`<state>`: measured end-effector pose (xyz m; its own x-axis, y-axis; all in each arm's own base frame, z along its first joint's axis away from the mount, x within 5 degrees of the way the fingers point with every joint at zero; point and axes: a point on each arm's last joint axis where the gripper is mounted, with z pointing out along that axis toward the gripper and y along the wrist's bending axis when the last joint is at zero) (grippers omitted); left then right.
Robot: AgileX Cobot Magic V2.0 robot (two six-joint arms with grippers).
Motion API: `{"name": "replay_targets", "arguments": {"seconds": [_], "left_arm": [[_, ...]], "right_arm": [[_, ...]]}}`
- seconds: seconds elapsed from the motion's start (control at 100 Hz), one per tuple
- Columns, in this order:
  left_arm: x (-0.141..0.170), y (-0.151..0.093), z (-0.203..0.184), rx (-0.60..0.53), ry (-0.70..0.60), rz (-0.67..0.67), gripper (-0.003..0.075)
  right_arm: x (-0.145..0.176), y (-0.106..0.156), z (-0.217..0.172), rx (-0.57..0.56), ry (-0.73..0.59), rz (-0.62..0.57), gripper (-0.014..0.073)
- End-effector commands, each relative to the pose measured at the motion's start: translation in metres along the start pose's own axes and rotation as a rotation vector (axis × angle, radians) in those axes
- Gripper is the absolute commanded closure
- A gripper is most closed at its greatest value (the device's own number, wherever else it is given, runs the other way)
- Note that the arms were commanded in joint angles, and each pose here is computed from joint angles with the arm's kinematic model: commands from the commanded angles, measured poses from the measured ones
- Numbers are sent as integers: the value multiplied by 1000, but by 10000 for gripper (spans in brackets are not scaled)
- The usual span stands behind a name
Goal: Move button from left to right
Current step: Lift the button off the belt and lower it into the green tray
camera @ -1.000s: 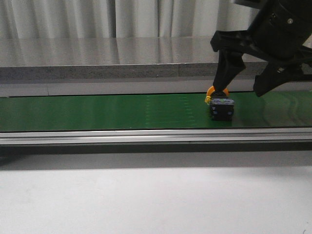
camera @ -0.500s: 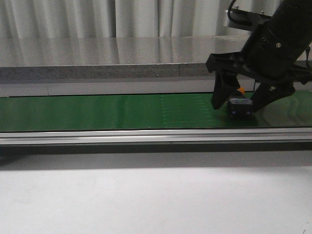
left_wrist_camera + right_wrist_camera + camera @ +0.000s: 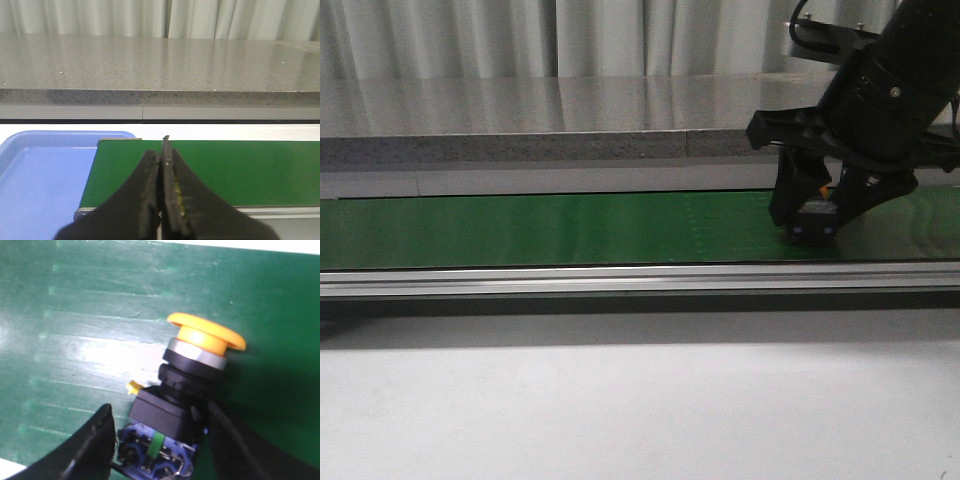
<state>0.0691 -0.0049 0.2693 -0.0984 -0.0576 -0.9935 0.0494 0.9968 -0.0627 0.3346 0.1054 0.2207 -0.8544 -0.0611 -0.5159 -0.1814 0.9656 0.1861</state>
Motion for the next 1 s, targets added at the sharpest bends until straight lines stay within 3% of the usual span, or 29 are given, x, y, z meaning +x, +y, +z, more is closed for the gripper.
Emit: {"name": "replay_targets", "arguments": {"seconds": [0.0,0.23,0.44,0.7,0.99], "left_arm": [[-15,0,-1,0,-95,-13,741],[-15,0,-1,0,-95,-13,741],[-15,0,-1,0,-95,-13,741],[-15,0,-1,0,-95,-13,741],[-15,0,-1,0,-95,-13,741]], "right_arm": [[-20,0,-33,-1,-114,-15,304],[-41,-33,-76,97,-143,-18,304],[-49,-91,-104,263,-163,38,304],[-36,-170,-130,434,-195,199,304],[-21,-223,-115,493,-152,310,304]]}}
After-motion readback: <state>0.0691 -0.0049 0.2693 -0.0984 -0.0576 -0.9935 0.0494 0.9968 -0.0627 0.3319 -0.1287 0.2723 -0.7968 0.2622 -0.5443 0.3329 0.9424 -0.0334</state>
